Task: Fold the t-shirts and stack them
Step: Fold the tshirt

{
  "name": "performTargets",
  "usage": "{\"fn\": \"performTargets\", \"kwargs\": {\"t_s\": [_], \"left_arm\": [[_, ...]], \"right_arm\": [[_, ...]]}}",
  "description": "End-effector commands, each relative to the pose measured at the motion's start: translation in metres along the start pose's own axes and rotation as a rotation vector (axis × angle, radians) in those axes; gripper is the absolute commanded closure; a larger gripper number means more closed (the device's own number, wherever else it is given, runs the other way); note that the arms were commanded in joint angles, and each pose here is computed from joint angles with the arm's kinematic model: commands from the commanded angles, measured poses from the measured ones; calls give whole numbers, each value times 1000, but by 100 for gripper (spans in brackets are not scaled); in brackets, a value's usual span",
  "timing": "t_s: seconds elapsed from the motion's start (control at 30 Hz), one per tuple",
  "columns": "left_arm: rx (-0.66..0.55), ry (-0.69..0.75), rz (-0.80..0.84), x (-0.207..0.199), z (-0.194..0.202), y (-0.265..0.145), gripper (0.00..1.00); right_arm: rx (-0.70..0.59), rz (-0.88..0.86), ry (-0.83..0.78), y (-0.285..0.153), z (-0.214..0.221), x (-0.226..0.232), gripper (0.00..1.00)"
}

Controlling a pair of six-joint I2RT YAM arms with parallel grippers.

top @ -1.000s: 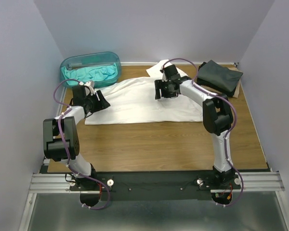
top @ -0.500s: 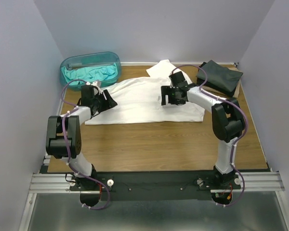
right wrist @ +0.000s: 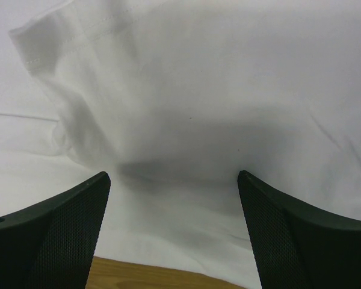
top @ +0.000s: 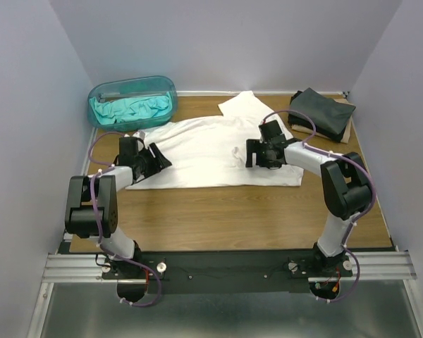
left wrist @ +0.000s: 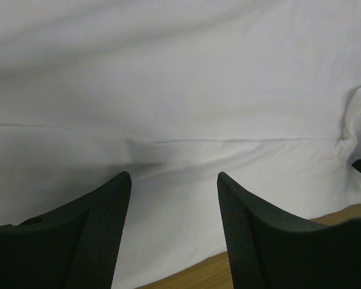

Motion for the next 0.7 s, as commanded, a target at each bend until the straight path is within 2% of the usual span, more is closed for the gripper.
{"fn": "performTargets", "kwargs": {"t_s": [0.0,0.17,0.3,0.4,0.5,0.6,0.67], "left_arm": [[81,-87,-86,11,37,-21,32],[102,-166,-85,9,68,-44,32],[53,-187,-70,-2,67,-66,32],[11,-173,-61,-11,54,-78,32],[-64,-116,-44,-28,17,-85,32],[-95,-71,-89,-25,-3,-80,32],[-118,-22,-69,-41,-20,-73,32]], "right_arm": [[161,80,49,-16,57,-28,7],[275,58,96,-39,104,-36,7],[301,13,112,-55,115,-32,9],[243,-15,96,-66,94,-24,9],[143,-44,77,-81,52,-8,8],[71,-47,63,-86,22,1,7],[28,-35,55,-83,1,6,6]]}}
Point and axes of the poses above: each gripper's point midway between its finger pads, its own y axis out along the fingers, its own x axis along the line the jaws close on, z = x × y, the point moved 2 cm from there along -y, back along the fingers, and after that the axes turned 7 degrees about y, right-handed, at the moved point
